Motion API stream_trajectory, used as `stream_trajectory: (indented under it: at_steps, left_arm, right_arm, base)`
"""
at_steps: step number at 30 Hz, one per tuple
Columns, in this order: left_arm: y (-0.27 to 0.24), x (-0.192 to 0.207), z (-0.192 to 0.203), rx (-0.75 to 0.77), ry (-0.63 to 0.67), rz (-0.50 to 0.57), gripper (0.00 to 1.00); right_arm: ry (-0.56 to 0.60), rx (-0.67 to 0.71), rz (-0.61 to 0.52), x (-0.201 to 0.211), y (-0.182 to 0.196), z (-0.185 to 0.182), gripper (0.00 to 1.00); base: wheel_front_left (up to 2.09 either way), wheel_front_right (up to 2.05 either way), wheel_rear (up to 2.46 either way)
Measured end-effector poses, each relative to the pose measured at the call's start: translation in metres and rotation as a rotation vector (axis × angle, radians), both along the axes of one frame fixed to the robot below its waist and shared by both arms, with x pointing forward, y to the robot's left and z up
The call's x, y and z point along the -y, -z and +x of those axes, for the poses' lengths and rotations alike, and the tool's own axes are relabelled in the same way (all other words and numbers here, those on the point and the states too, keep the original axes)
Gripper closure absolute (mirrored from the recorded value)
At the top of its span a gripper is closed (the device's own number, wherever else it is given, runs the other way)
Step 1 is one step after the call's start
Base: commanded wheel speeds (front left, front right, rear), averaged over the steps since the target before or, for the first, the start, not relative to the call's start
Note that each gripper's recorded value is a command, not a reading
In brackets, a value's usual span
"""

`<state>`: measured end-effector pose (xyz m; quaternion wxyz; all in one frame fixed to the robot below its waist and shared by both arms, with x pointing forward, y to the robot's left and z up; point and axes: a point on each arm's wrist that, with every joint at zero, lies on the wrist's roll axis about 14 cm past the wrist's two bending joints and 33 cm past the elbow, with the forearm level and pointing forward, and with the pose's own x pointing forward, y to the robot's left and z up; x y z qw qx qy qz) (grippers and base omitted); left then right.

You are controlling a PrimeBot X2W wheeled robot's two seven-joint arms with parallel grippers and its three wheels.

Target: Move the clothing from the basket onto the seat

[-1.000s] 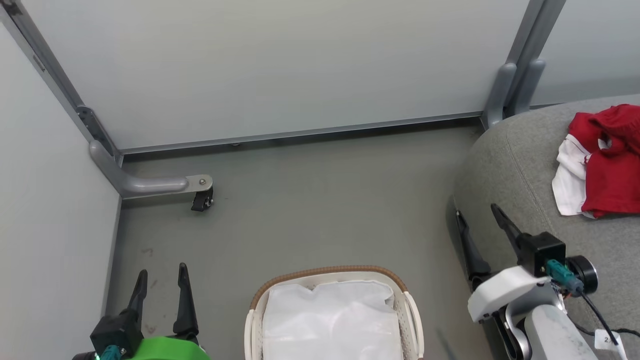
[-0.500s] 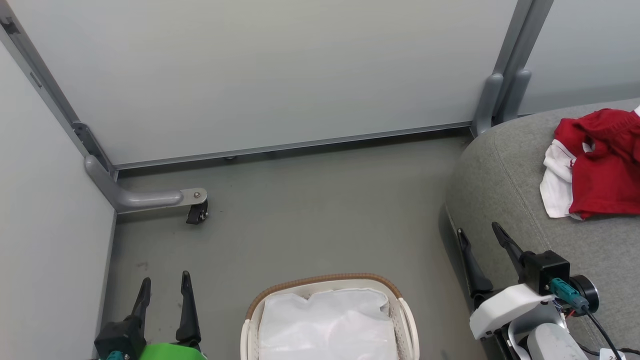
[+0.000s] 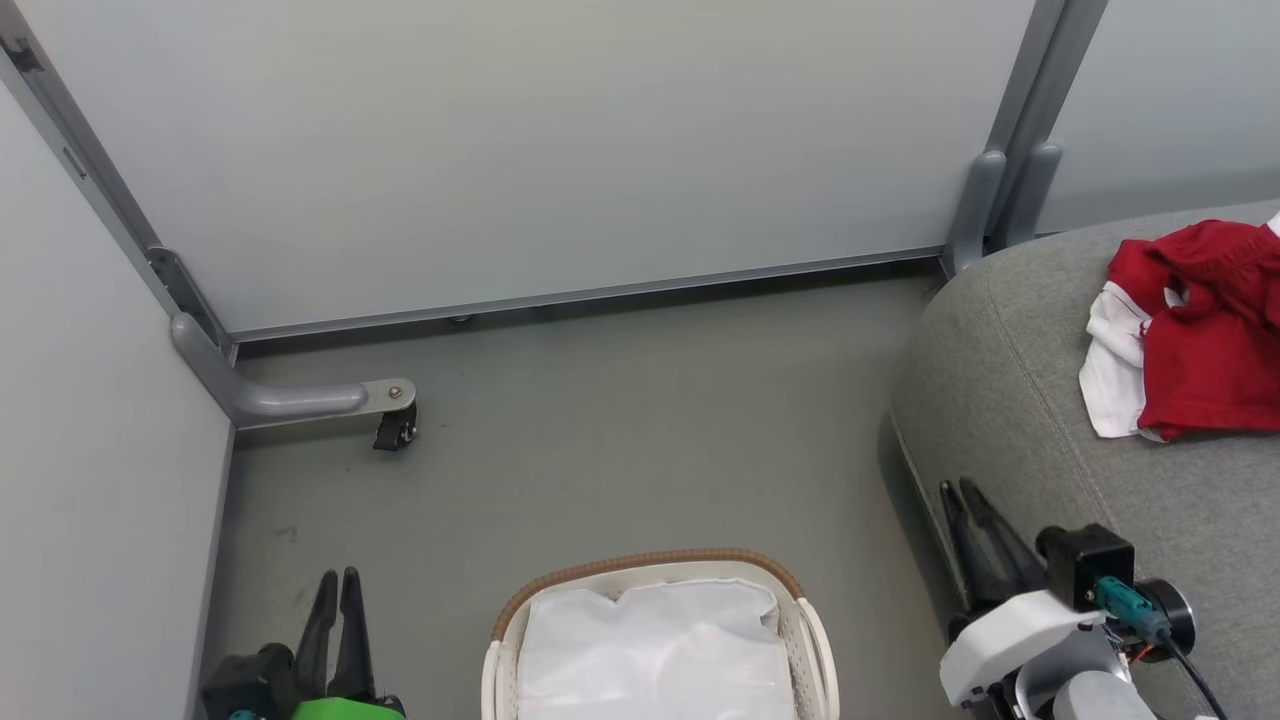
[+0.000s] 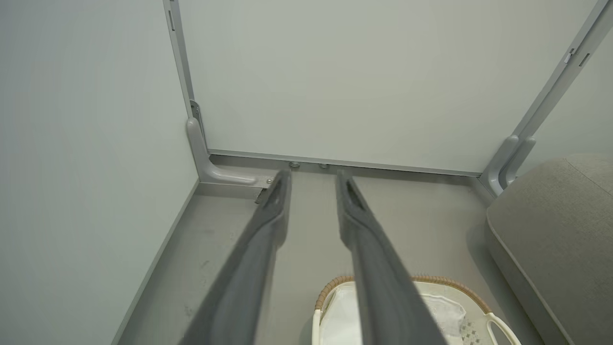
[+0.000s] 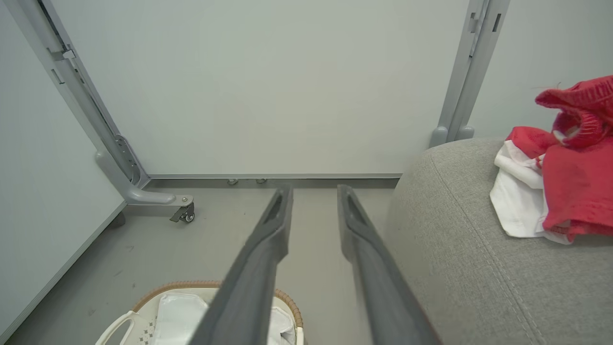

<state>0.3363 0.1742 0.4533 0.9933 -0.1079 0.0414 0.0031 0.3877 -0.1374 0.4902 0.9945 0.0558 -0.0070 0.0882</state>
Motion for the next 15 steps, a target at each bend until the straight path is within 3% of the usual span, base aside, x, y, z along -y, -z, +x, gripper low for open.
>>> stream_trajectory:
  at_steps: [3,15]
  left_arm:
    - [0.008,0.001,-0.003,-0.029,0.000,-0.005,1.00]
    - [0.014,-0.010,-0.002,-0.075,-0.073,-0.209,1.00]
  right_arm:
    - [0.004,-0.049,0.008,0.001,0.015,-0.007,1.00]
    - [0.078,-0.107,0.225,0.015,0.017,-0.005,1.00]
  base:
    - [0.00,0.00,0.00]
    - [0.00,0.00,0.00]
